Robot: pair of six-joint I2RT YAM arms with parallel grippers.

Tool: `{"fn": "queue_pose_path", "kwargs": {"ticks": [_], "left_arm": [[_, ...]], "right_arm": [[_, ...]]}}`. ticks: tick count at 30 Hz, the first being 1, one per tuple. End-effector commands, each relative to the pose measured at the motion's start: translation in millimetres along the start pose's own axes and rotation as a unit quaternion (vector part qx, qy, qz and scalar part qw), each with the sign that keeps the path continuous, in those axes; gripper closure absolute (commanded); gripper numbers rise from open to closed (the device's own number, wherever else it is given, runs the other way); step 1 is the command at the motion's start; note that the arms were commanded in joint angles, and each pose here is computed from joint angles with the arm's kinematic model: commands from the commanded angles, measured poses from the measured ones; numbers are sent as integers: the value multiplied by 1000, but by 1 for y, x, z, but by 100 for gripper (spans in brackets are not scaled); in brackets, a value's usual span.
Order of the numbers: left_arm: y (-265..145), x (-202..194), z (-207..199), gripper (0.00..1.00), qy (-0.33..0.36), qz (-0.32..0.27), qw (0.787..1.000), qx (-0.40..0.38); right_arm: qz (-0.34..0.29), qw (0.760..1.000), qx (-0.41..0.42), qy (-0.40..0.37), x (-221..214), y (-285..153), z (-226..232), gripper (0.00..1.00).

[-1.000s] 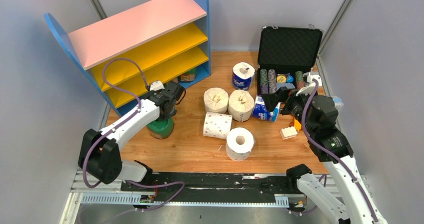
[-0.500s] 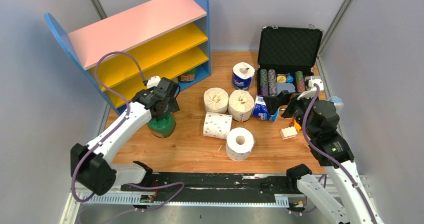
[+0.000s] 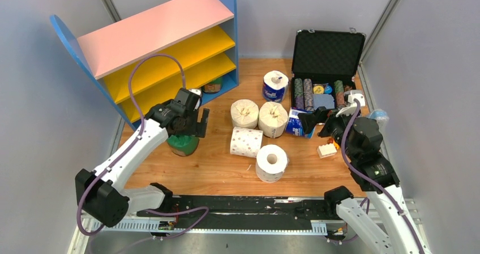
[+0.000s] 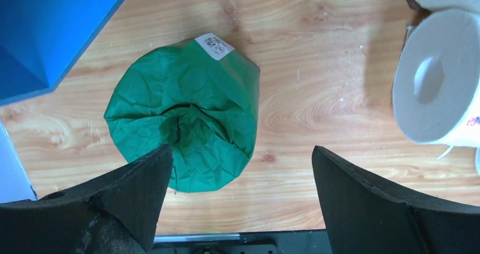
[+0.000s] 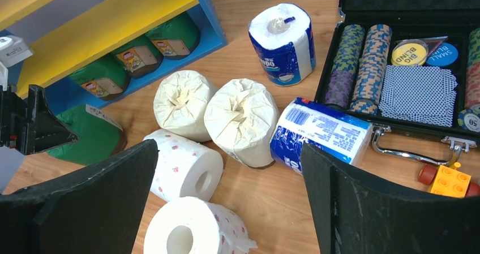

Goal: Place and organize the paper towels onto the shelf
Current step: Pick up the paper towel from the center of the board.

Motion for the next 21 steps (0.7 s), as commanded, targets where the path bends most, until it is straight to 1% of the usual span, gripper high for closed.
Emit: {"fn": "queue_pose_path", "kwargs": {"ticks": [1,4,7,11,13,17,18,19,20,21], "left_arm": [[4,5,-11,0,81,-5,996,-44],[16,-2,-9,3,90,14,995,-34],[31,-10,-7,8,91,36,995,-9],[46,-14,1,13,70,49,996,35],[52,-15,3,17,52,46,996,51],[59,-10,8,32,9,23,996,84],[60,-9,8,38,-8,18,996,89],[60,-4,10,42,-17,7,995,100],[61,-2,9,49,-36,0,994,106],[60,4,12,52,-45,-13,992,119]], "right_arm": [[-21,1000,13,-13,9,0,4,0],[-25,999,14,-15,10,-1,4,0],[-27,999,17,-15,10,-1,5,0],[-27,999,18,-16,10,-1,5,0],[-29,999,17,-17,10,-2,5,0],[-32,999,17,-17,11,-3,5,0],[-33,999,17,-17,11,-3,5,0],[-34,999,17,-17,12,-4,5,0],[-36,999,17,-17,13,-4,5,0],[-36,999,17,-17,13,-5,5,0]]}}
Point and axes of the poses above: each gripper's point midway between its finger pads, its own y axis out along the fingers, its own z axis along the line the jaws close on, x = y × z, the point moved 1 cm from there along -y, back along the fingers, and after that the axes turned 15 degrees about -y, right-handed, at the moved point
